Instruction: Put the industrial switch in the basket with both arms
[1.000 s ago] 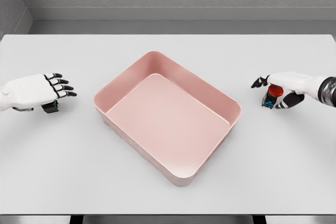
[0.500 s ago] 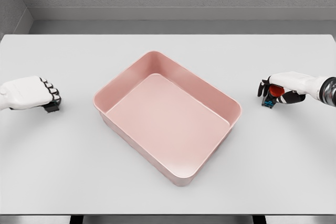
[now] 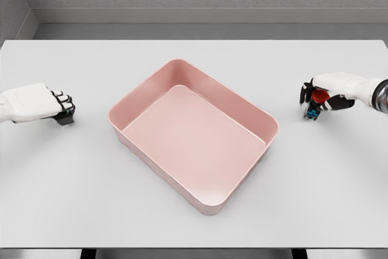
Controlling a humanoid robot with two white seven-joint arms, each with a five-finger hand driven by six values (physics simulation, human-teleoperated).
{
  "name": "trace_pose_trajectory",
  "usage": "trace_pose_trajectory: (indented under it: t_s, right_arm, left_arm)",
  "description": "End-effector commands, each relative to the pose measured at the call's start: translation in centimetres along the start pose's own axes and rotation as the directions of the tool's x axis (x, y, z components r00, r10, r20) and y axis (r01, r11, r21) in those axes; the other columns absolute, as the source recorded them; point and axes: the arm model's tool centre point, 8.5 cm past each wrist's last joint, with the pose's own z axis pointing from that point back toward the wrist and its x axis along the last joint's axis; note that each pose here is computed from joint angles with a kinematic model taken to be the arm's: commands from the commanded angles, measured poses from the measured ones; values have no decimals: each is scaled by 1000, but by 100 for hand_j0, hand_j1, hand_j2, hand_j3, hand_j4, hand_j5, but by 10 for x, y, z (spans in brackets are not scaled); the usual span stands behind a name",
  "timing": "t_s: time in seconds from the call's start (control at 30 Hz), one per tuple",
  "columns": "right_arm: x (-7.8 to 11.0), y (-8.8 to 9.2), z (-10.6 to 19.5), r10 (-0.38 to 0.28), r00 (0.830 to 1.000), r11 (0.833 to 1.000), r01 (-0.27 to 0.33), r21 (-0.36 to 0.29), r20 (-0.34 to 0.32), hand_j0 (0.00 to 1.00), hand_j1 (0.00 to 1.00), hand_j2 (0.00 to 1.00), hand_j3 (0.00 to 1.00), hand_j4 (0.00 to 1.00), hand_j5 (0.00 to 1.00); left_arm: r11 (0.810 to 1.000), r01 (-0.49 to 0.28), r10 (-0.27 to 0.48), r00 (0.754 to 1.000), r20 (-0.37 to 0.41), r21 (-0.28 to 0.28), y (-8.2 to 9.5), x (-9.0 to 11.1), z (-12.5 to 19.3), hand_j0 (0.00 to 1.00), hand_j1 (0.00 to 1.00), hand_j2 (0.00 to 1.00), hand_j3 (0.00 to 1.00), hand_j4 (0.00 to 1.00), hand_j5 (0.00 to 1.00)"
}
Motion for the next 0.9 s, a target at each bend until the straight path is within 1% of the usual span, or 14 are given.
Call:
trace_pose_trajectory:
  t_s: [0.0,0.03,0.1,0.17,0.2,0.27,0.33,0.37,0.47,0.53,0.63,0.8,0.83,0.87]
  right_arm:
    - [0,-1,1,2,1000,1000,-2,-3,1,47,47,47,47,47,47]
    - [1,-4,1,3,1000,1000,-3,-8,2,47,47,47,47,47,47]
    - [3,-9,2,11,1000,1000,-11,-20,6,47,47,47,47,47,47]
    - [8,-13,4,21,1000,999,-21,-28,19,46,46,46,46,46,46]
    - [9,-13,4,24,1000,999,-24,-31,20,46,46,46,46,46,46]
    - [13,-17,5,33,999,999,-31,-39,30,46,46,46,46,46,46]
    - [20,-21,7,48,998,998,-46,-52,44,46,46,46,46,46,46]
    - [21,-22,8,51,998,997,-48,-53,47,46,46,46,46,46,46]
    - [27,-33,11,70,996,995,-66,-78,58,46,46,46,46,46,46]
    - [31,-38,13,82,994,993,-76,-90,66,46,46,46,46,46,46]
    - [37,-46,19,99,992,989,-89,-121,80,46,46,46,46,46,46]
    - [41,-51,21,114,989,986,-101,-133,93,46,46,46,46,46,46]
    - [43,-53,21,116,989,985,-102,-138,96,46,46,46,46,46,46]
    - [44,-53,21,116,988,985,-102,-140,99,46,46,46,46,46,46]
  left_arm:
    - [999,-34,34,999,-4,36,6,-4,5,16,16,16,16,16,16]
    - [998,-41,41,999,-2,47,8,-5,5,16,16,16,16,16,16]
    - [994,-72,73,997,-5,88,15,-9,10,17,17,17,17,17,17]
    - [984,-114,115,993,-2,139,23,-15,16,18,18,18,18,18,18]
    - [981,-115,119,993,-14,158,27,-19,20,18,18,18,18,18,18]
    - [966,-172,177,984,-8,191,27,-25,24,18,18,18,18,18,18]
    - [940,-242,247,969,10,239,29,-32,28,19,19,19,19,19,19]
    - [928,-264,268,963,20,262,31,-33,31,19,19,19,19,19,19]
    - [894,-323,316,946,72,311,38,-31,31,19,19,19,19,19,19]
    - [879,-341,321,940,117,333,44,-19,17,19,19,19,19,19,19]
    - [875,-328,288,944,161,356,57,-6,11,19,19,19,19,19,19]
    - [864,-286,192,948,253,415,91,28,1,19,19,19,19,19,19]
    - [859,-289,188,946,265,424,94,32,-1,19,19,19,19,19,19]
    - [858,-280,174,947,270,430,98,35,-2,19,19,19,19,19,19]
